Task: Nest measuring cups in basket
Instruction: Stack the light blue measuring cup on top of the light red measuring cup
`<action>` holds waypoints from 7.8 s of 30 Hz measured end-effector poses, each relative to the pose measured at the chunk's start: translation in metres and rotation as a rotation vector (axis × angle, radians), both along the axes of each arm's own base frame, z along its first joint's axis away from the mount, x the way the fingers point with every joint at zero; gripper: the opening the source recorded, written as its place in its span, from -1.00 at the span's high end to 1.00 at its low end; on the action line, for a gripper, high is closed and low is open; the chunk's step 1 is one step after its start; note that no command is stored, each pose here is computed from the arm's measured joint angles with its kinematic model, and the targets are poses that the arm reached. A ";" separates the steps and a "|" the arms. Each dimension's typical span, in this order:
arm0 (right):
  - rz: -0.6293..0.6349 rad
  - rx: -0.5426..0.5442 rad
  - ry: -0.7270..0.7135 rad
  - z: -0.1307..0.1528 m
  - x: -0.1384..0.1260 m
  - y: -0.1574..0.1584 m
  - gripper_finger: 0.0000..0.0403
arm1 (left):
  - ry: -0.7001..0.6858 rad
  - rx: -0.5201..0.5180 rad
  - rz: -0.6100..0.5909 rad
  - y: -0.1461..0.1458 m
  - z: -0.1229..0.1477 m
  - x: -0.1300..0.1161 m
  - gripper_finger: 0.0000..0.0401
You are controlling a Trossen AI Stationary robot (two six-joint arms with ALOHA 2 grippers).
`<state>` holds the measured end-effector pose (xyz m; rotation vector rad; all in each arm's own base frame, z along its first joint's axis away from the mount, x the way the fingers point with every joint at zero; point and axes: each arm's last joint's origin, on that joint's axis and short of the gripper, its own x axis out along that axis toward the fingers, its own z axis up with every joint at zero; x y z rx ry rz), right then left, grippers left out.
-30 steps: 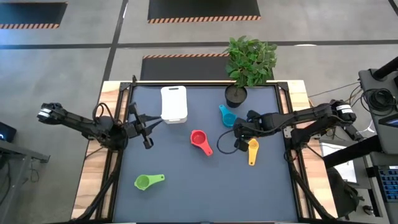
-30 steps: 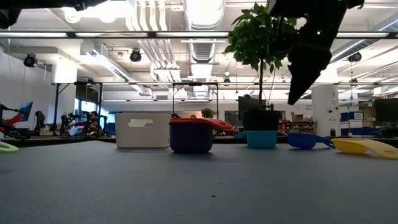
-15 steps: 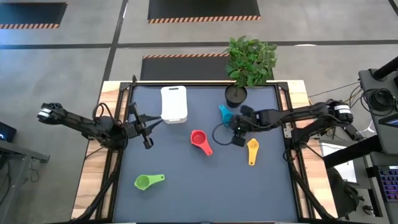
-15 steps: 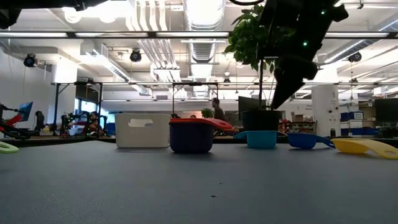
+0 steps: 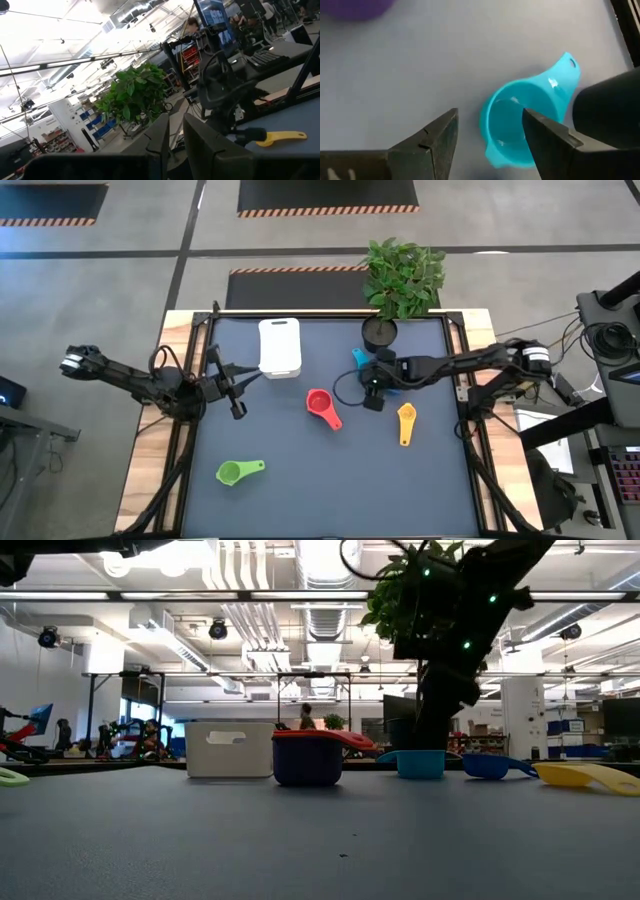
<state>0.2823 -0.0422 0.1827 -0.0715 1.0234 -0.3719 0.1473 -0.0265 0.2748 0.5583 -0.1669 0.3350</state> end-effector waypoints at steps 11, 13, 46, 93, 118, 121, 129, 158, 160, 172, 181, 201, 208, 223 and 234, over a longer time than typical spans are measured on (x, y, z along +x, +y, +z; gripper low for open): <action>-0.083 -0.004 0.057 -0.022 0.005 -0.017 0.16 | 0.005 0.009 0.003 0.000 0.000 0.000 0.81; -0.078 -0.006 0.063 -0.023 0.005 -0.017 0.24 | 0.005 0.009 0.003 0.000 0.000 0.000 0.81; 0.280 0.291 0.073 -0.011 -0.009 0.115 0.94 | 0.010 0.017 0.009 0.000 -0.001 0.001 0.81; 0.060 0.439 0.190 -0.016 -0.026 0.151 0.96 | 0.007 0.016 0.009 0.000 -0.001 0.001 0.81; -0.091 0.201 0.029 0.022 -0.021 0.134 0.94 | 0.006 0.030 0.012 0.000 0.000 0.001 0.81; -0.055 0.222 -0.009 0.024 -0.016 0.135 0.84 | 0.007 0.031 0.013 0.000 0.000 0.001 0.81; -0.021 0.178 -0.035 0.019 -0.008 0.135 0.35 | 0.007 0.032 0.013 0.000 0.000 0.001 0.81; 0.024 0.098 0.118 -0.025 0.007 0.135 0.92 | 0.008 0.033 0.014 0.000 0.000 0.001 0.81; 0.028 0.099 0.112 -0.020 0.005 0.134 0.92 | 0.008 0.033 0.014 0.000 0.000 0.001 0.81; 0.102 0.085 0.020 0.053 0.050 0.107 0.93 | 0.004 0.032 0.014 0.000 0.000 0.001 0.81; 0.169 0.105 -0.063 0.068 0.089 0.091 0.94 | -0.011 0.027 0.014 0.000 0.002 0.000 0.81; 0.232 0.063 0.010 0.035 0.127 0.087 0.94 | -0.014 0.026 0.014 0.000 0.002 0.000 0.81; 0.241 0.065 -0.018 0.037 0.129 0.087 0.85 | -0.015 0.026 0.014 0.000 0.002 0.000 0.81; 0.242 0.064 -0.036 0.038 0.131 0.087 0.44 | -0.019 0.025 0.014 0.000 0.003 -0.001 0.81; 0.194 0.066 0.034 0.057 0.120 0.080 0.78 | -0.020 0.024 0.014 0.000 0.003 -0.001 0.81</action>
